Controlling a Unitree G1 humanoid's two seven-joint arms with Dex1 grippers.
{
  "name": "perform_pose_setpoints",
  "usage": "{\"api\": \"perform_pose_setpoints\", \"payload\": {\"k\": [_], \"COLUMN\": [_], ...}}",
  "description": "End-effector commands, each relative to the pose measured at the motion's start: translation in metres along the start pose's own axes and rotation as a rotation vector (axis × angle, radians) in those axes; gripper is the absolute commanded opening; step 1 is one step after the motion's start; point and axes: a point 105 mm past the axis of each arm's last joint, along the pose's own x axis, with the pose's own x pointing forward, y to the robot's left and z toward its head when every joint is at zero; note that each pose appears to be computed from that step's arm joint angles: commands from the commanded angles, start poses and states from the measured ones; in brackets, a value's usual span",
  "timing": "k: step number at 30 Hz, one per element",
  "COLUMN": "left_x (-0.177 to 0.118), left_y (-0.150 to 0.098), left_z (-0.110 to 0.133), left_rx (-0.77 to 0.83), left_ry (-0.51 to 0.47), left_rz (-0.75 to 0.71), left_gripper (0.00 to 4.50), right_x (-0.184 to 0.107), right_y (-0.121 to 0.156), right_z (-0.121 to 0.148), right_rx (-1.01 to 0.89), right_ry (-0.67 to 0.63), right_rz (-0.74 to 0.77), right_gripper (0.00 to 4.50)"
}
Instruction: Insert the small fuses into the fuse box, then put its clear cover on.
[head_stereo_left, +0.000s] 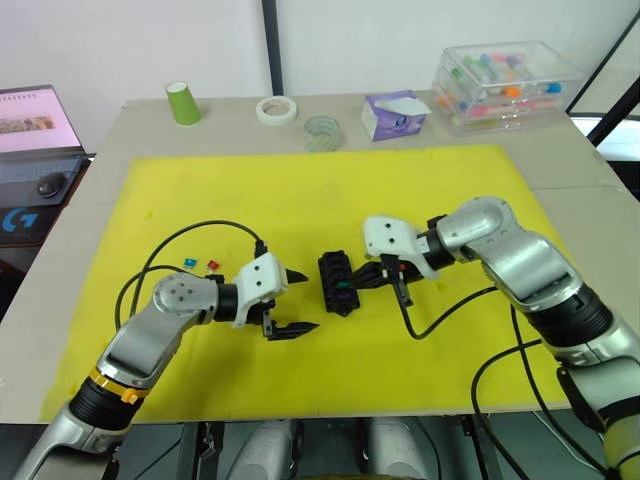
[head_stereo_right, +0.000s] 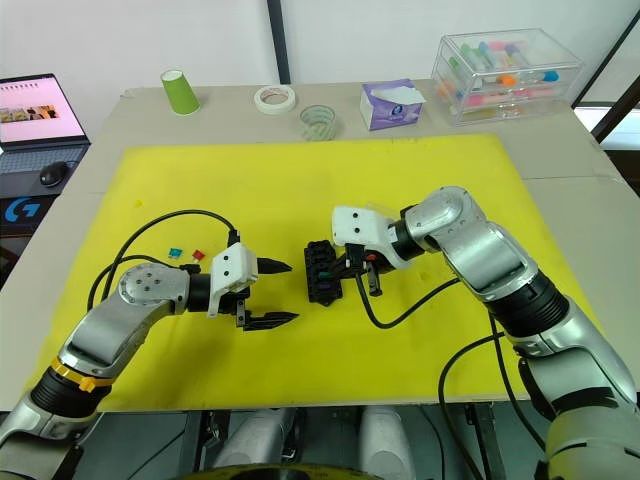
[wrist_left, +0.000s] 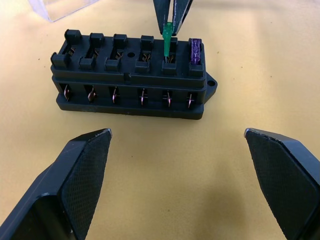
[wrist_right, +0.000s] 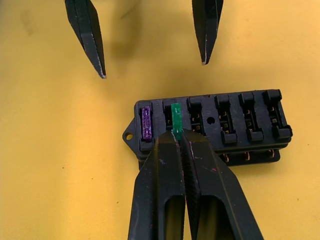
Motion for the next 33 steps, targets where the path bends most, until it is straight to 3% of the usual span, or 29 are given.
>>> {"api": "perform_pose_setpoints", "payload": {"k": [1, 33], "left_x": [0.000, 0.002], "left_y": [-0.003, -0.003], "left_z": [0.011, 0.013], "left_rx": [0.051, 0.056], "left_ry": [-0.029, -0.034], "left_rz": [-0.006, 0.013], "left_gripper": [4.47, 4.47], "right_x": [-0.006, 0.003], "right_y": [0.002, -0.005], "right_z": [0.013, 0.006], "right_rx": [-0.078, -0.139], "right_ry": [-0.008, 0.103], "right_rz": [-0.004, 0.001], "right_gripper": [0.00, 0.00]}}
